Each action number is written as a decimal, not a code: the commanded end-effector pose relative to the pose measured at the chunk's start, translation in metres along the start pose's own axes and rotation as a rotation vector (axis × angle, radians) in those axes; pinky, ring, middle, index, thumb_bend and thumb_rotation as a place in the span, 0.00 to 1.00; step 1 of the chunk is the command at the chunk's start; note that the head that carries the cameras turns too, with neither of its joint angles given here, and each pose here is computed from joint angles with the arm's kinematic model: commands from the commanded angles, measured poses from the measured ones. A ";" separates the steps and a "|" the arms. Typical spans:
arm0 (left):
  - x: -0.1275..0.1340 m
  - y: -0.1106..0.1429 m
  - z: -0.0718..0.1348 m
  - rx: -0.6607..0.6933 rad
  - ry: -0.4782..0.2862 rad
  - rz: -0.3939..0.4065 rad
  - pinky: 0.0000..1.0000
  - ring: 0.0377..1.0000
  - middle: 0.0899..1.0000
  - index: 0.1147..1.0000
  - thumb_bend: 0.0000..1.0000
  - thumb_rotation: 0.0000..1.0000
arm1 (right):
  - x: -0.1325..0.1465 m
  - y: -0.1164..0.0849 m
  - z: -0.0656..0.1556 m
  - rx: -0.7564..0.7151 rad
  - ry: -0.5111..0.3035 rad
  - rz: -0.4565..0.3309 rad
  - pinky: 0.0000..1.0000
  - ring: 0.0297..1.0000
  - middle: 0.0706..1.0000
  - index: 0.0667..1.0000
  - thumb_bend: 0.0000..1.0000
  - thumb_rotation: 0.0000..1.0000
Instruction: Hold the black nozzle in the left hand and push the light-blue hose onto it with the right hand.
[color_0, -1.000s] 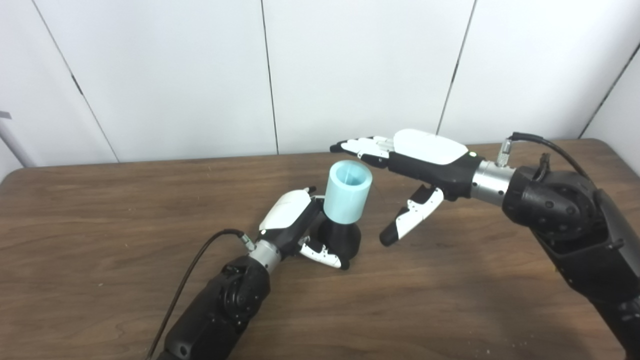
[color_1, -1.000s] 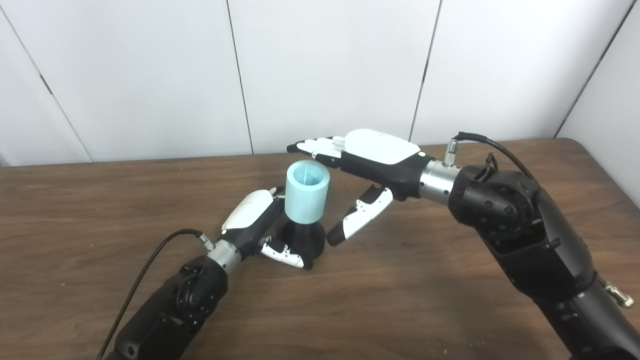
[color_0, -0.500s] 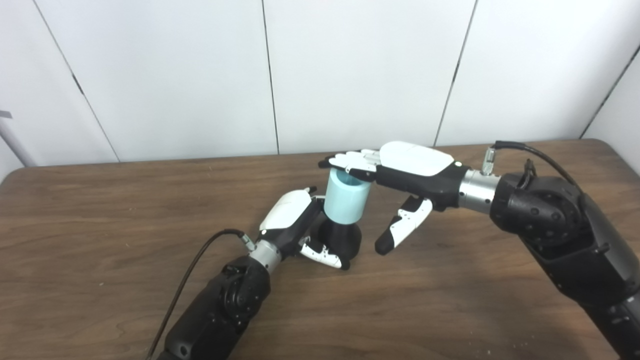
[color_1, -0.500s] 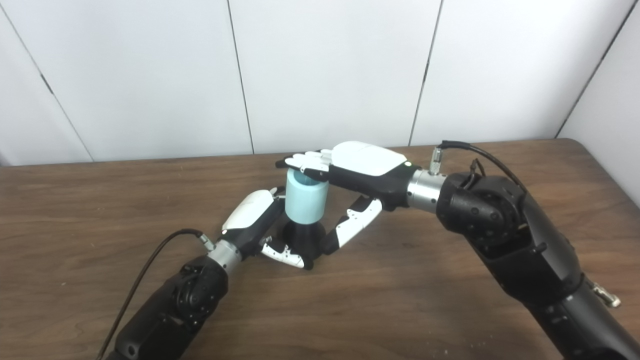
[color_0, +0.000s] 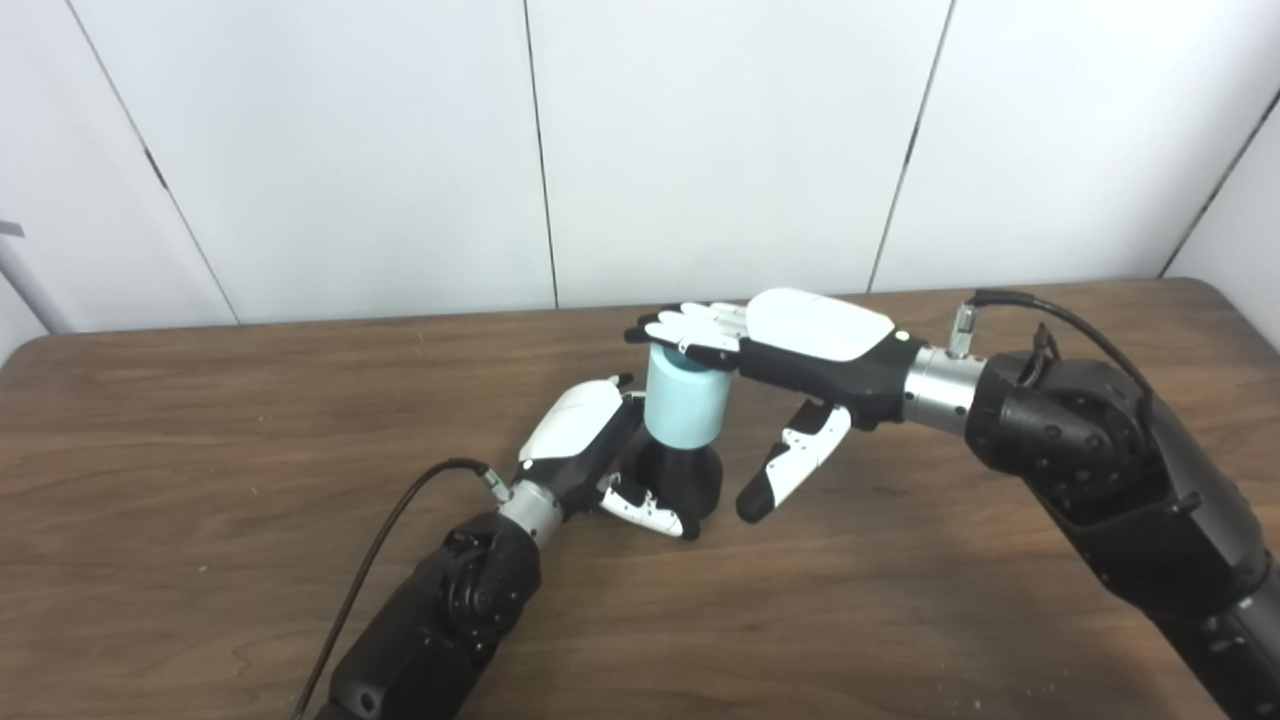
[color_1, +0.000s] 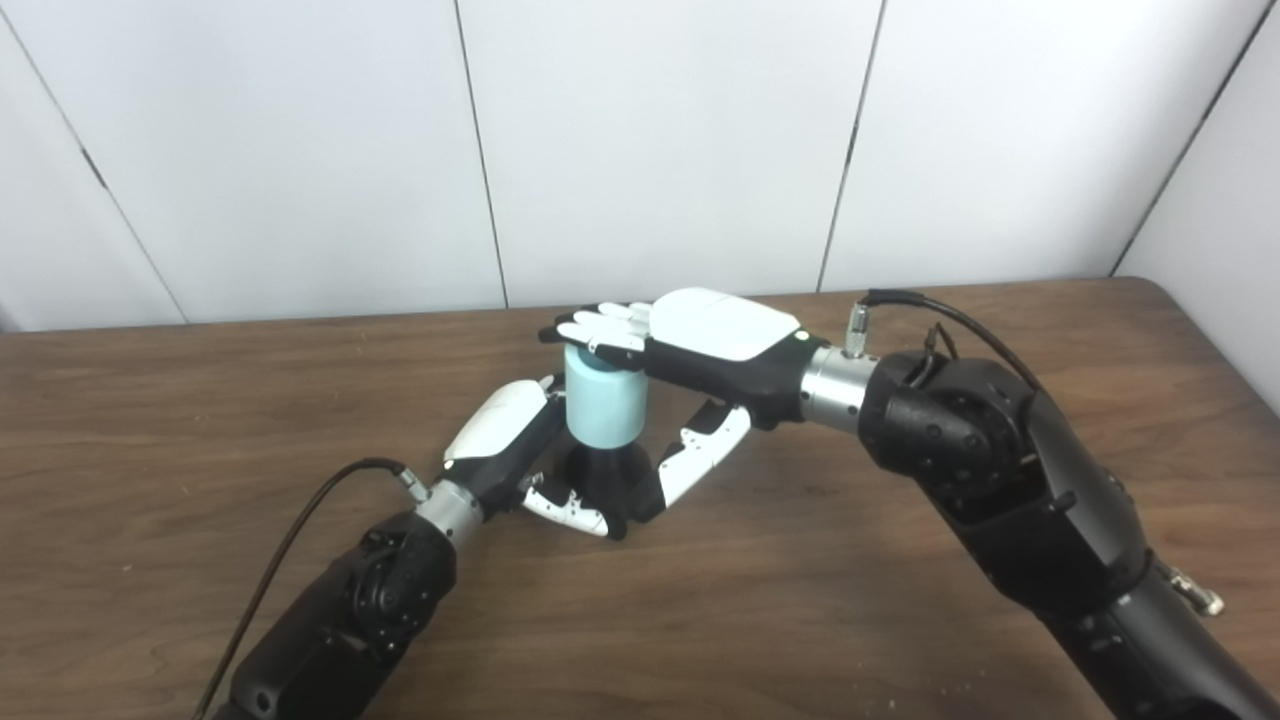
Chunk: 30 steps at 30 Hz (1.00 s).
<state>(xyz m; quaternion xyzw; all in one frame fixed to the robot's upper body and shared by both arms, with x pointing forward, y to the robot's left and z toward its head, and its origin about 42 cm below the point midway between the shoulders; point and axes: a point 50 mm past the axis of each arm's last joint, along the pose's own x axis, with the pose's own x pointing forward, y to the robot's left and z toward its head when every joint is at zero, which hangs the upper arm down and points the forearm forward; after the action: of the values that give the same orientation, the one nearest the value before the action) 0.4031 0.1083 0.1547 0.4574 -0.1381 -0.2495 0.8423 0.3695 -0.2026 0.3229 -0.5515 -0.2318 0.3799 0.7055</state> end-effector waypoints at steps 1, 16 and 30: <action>-0.013 -0.024 -0.024 0.034 0.124 -0.136 1.00 0.64 0.43 0.42 0.53 0.00 | 0.002 0.005 -0.001 -0.044 -0.033 0.068 1.00 1.00 1.00 1.00 0.89 0.95; -0.013 -0.021 -0.027 0.031 0.126 -0.130 1.00 0.64 0.43 0.42 0.53 0.00 | 0.000 0.016 0.000 -0.148 -0.095 0.160 1.00 1.00 1.00 1.00 0.90 0.97; -0.015 -0.015 -0.029 0.026 0.124 -0.125 1.00 0.64 0.43 0.42 0.53 0.00 | -0.007 0.027 -0.006 -0.118 0.016 0.214 1.00 1.00 1.00 0.98 0.90 0.95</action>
<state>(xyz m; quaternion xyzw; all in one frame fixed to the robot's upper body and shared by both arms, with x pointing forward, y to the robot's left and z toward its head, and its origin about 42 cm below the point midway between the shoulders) 0.4035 0.1091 0.1550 0.4568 -0.1367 -0.2503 0.8426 0.3683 -0.2032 0.3170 -0.6042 -0.2438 0.3887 0.6514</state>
